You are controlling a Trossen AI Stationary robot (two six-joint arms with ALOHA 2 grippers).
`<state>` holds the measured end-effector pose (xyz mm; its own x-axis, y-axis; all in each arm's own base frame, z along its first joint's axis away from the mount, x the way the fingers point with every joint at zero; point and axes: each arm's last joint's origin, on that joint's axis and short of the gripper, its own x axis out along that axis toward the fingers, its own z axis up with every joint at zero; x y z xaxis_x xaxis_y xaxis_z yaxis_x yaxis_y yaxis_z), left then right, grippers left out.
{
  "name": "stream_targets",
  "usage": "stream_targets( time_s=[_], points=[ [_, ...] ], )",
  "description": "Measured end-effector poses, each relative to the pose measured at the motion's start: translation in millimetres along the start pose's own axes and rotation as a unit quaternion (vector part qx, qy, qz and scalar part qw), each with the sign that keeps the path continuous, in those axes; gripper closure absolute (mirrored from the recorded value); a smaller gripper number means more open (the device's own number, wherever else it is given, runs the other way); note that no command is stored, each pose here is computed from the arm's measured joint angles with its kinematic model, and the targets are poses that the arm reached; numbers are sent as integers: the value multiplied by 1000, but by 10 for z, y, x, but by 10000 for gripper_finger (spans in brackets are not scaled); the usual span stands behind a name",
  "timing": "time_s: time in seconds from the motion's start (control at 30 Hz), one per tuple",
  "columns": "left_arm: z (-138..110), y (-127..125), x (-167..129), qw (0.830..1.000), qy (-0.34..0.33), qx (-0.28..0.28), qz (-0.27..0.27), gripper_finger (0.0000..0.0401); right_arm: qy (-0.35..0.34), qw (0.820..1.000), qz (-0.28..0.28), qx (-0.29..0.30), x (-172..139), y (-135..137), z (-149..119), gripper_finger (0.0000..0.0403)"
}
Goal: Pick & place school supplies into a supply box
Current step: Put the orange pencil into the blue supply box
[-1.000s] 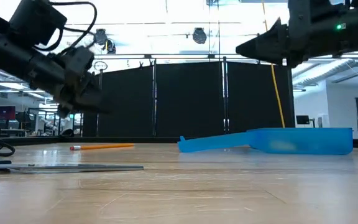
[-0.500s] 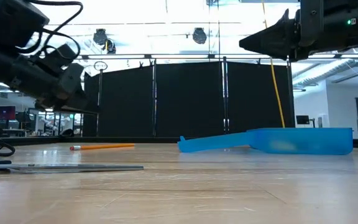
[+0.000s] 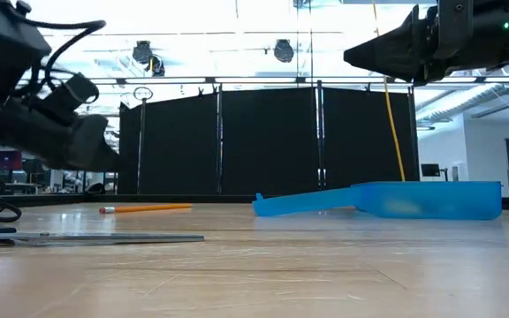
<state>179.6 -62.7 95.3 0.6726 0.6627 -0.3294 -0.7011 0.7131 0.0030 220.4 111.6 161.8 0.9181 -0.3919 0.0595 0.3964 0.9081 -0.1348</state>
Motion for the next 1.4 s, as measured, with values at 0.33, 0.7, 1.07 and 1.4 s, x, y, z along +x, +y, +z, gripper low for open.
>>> stream_targets(
  time_s=[0.33,0.7,1.07,1.4],
  points=[
    [-252,-34,121,1000,-8,-2,28,297,0,1000,0,0,0,0,0,351],
    [-321,8,214,999,34,-24,26,297,3,1000,1,10,1,1,-9,351],
    [-338,131,333,991,77,-87,63,297,4,1000,1,9,0,3,-13,351],
    [-353,144,331,991,88,-80,64,297,4,1000,1,9,0,3,-13,351]
  ],
)
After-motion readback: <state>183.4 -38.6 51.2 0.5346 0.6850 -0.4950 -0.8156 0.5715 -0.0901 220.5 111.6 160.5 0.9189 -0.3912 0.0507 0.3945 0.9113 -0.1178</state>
